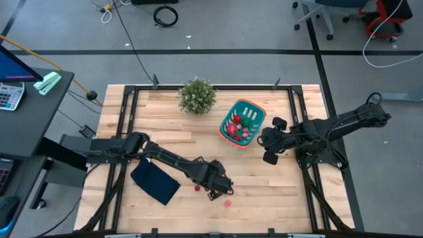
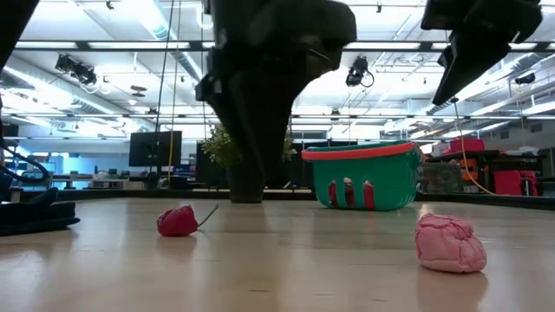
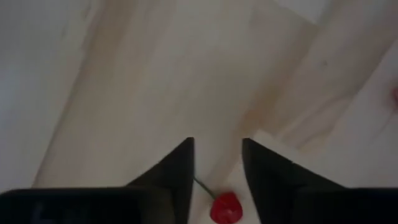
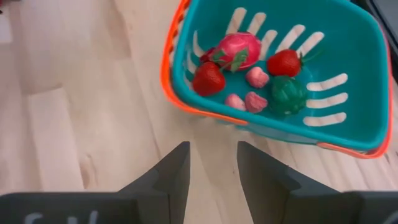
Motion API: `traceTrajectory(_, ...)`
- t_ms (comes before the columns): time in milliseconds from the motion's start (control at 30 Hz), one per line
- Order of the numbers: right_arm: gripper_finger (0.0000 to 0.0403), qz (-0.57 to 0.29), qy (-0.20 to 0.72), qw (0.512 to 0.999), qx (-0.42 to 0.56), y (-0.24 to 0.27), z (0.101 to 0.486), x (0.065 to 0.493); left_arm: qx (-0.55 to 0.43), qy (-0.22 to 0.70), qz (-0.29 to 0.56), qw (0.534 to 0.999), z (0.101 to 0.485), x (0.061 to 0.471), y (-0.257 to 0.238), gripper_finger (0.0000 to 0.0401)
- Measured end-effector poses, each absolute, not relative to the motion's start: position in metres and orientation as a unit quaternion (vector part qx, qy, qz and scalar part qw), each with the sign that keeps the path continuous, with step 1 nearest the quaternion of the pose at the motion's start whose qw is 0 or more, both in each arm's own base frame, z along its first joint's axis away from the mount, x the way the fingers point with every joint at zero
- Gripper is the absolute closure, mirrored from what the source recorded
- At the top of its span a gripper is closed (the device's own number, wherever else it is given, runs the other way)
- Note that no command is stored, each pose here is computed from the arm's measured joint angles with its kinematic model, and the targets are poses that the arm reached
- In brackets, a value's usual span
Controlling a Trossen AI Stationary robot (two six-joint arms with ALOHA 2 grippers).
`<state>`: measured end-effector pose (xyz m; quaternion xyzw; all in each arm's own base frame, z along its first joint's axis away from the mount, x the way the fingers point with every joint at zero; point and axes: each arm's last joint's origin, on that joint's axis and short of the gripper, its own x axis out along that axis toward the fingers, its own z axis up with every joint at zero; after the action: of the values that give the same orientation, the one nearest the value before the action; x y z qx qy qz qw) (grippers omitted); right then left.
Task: Pick and placing Produce into tupperware
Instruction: Put the red cherry into the basket
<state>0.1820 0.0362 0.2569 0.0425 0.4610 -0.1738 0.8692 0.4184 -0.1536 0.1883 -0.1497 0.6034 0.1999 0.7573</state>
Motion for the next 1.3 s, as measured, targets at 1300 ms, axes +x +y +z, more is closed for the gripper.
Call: traceTrajectory(1300, 0.0263, -0.150, 0.465, 0.873, 0.013, 0.041, 0.257, 0.181, -0.188, 0.609, 0.288, 0.715, 0.153, 0.392, -0.171, 0.0269)
